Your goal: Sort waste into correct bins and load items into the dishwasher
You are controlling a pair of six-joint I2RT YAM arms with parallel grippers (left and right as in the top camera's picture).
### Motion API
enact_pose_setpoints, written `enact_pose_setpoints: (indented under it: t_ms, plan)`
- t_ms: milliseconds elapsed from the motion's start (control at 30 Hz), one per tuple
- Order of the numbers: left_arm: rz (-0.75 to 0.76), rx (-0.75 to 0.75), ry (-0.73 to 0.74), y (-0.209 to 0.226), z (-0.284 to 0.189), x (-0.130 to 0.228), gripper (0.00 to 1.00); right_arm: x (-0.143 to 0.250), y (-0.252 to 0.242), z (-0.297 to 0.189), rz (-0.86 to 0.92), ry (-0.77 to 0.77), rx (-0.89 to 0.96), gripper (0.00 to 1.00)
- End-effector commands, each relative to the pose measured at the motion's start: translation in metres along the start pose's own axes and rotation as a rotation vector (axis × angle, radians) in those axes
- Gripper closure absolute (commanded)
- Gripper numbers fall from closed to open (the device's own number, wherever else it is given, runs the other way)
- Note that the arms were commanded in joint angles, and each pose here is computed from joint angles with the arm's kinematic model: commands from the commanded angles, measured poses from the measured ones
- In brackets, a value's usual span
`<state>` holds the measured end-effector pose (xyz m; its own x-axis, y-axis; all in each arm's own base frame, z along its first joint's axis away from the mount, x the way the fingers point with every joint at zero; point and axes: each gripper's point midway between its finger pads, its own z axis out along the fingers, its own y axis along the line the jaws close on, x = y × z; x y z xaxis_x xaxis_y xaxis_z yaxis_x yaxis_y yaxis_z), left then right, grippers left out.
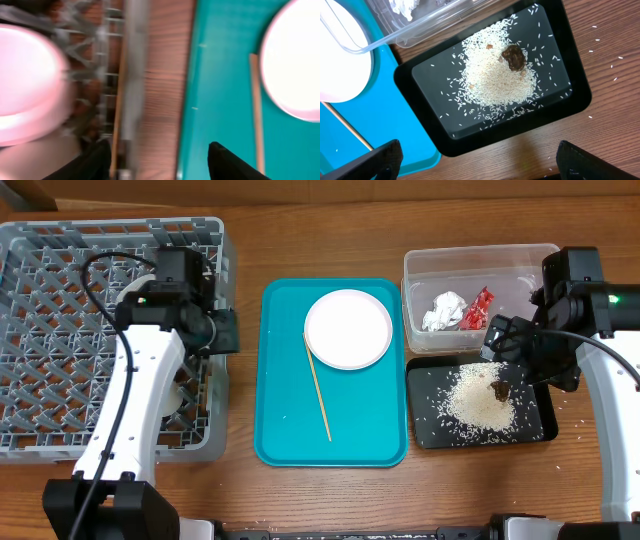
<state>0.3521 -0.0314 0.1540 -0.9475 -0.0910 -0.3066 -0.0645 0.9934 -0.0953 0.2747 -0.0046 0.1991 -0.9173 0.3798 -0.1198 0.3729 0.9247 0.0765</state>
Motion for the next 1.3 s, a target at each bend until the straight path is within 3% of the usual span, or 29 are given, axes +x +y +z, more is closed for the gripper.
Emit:
enact_pose_setpoints:
  t_ms: [0,300,633,833,1033,1267]
  plan:
    - [0.008,0.123,0.050,-0.047,0.004,0.016,0.31,-0.003,0.000,-0.004,-0.001,-0.021,0.002,0.00]
    - [0.045,0.105,0.128,-0.120,0.055,0.061,0.30,-0.003,0.000,-0.004,-0.001,-0.020,0.002,0.00]
    - [0.129,-0.048,0.293,-0.128,0.132,0.110,0.35,-0.003,0.000,-0.004,-0.001,-0.020,0.002,0.00]
    - [0.128,-0.079,0.343,-0.121,0.145,0.120,0.56,-0.003,0.000,-0.004,-0.001,-0.020,0.002,0.00]
    - [0.112,-0.084,0.348,-0.117,0.141,0.117,0.96,-0.003,0.000,-0.004,-0.001,-0.020,0.003,0.00]
    - [0.047,-0.064,0.286,-0.102,0.109,0.086,0.96,-0.003,0.000,-0.004,-0.001,-0.020,0.002,0.00]
